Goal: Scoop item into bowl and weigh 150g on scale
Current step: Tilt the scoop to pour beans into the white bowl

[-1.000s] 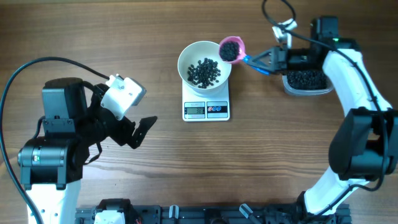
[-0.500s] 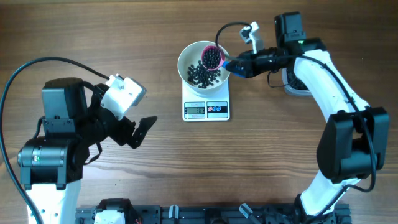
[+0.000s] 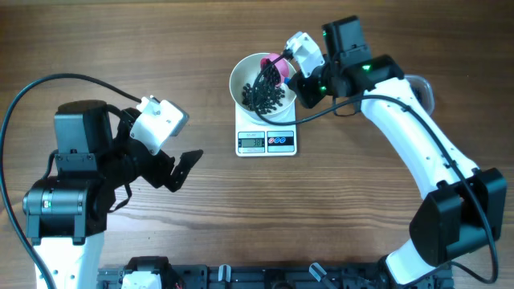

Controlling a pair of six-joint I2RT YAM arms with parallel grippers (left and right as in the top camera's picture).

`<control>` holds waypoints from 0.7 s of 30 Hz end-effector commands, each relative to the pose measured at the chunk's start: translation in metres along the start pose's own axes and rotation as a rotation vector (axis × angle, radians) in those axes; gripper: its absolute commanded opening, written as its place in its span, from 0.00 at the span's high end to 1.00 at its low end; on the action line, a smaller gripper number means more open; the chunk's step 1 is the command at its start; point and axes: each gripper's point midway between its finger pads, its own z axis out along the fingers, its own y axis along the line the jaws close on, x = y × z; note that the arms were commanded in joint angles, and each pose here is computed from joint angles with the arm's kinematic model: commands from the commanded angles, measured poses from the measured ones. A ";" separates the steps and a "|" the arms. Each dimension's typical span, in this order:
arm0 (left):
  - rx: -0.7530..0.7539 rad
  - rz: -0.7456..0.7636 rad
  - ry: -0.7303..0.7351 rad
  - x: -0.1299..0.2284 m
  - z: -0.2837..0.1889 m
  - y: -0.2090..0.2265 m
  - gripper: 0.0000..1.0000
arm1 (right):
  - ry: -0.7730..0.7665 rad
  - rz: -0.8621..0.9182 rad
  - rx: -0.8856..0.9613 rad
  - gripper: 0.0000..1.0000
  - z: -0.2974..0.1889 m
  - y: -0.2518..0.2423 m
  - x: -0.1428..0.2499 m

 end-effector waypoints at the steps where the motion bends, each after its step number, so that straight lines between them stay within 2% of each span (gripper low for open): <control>1: 0.003 0.022 -0.025 -0.007 -0.005 -0.001 0.00 | 0.029 -0.088 0.139 0.96 -0.005 -0.012 -0.003; 9: 0.003 0.022 -0.025 -0.007 -0.005 -0.001 0.00 | 0.052 -0.181 0.221 0.96 -0.001 -0.010 -0.007; 14: 0.003 0.021 -0.025 -0.007 -0.005 -0.001 0.00 | 0.112 -0.245 0.370 0.96 -0.007 -0.026 -0.004; 18: 0.003 0.022 -0.025 -0.007 -0.005 -0.001 0.00 | 0.084 -0.248 0.289 0.96 -0.001 -0.010 -0.008; 21: 0.003 0.021 -0.025 -0.007 -0.005 -0.001 0.00 | 0.086 -0.253 0.298 0.96 -0.002 -0.009 -0.008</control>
